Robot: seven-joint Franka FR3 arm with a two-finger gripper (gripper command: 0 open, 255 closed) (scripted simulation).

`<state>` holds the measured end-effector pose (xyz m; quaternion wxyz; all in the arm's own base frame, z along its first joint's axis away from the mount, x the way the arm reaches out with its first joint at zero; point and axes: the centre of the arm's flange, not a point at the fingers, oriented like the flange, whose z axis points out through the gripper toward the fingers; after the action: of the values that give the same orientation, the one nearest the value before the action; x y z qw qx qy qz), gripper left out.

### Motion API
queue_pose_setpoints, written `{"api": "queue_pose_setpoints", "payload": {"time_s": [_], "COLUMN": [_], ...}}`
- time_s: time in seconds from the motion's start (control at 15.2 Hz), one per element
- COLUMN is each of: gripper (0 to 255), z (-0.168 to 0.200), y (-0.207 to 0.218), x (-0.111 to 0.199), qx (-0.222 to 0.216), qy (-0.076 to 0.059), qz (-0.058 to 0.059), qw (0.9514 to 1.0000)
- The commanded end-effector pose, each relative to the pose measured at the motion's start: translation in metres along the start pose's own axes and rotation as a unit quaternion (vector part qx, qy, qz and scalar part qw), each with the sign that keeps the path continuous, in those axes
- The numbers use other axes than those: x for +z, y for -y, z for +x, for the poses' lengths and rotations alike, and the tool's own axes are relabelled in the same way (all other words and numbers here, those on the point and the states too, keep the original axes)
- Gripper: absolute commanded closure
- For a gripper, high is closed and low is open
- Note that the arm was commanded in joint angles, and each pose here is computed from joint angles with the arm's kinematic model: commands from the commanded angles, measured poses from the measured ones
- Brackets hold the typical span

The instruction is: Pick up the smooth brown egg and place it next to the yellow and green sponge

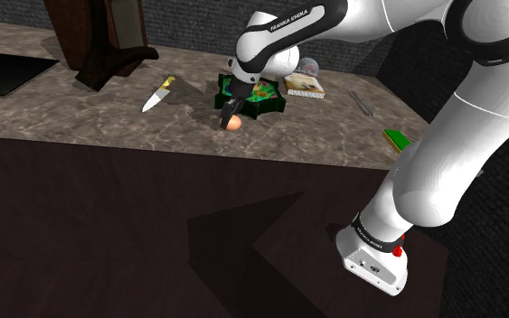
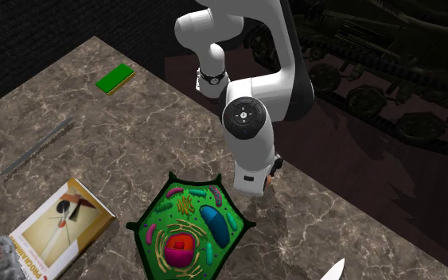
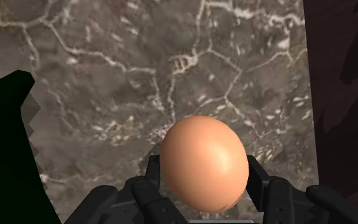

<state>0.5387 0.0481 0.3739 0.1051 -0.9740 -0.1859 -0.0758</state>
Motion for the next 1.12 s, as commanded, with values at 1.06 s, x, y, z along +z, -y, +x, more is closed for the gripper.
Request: {"api": "queue_pose_setpoints", "payload": {"time_s": [1.06], "gripper": [255], "z": [0.014], "y": [0.013], "x": [-0.071], "qx": [0.0], "qy": [0.0], "qz": [0.0], "qw": [1.0]}}
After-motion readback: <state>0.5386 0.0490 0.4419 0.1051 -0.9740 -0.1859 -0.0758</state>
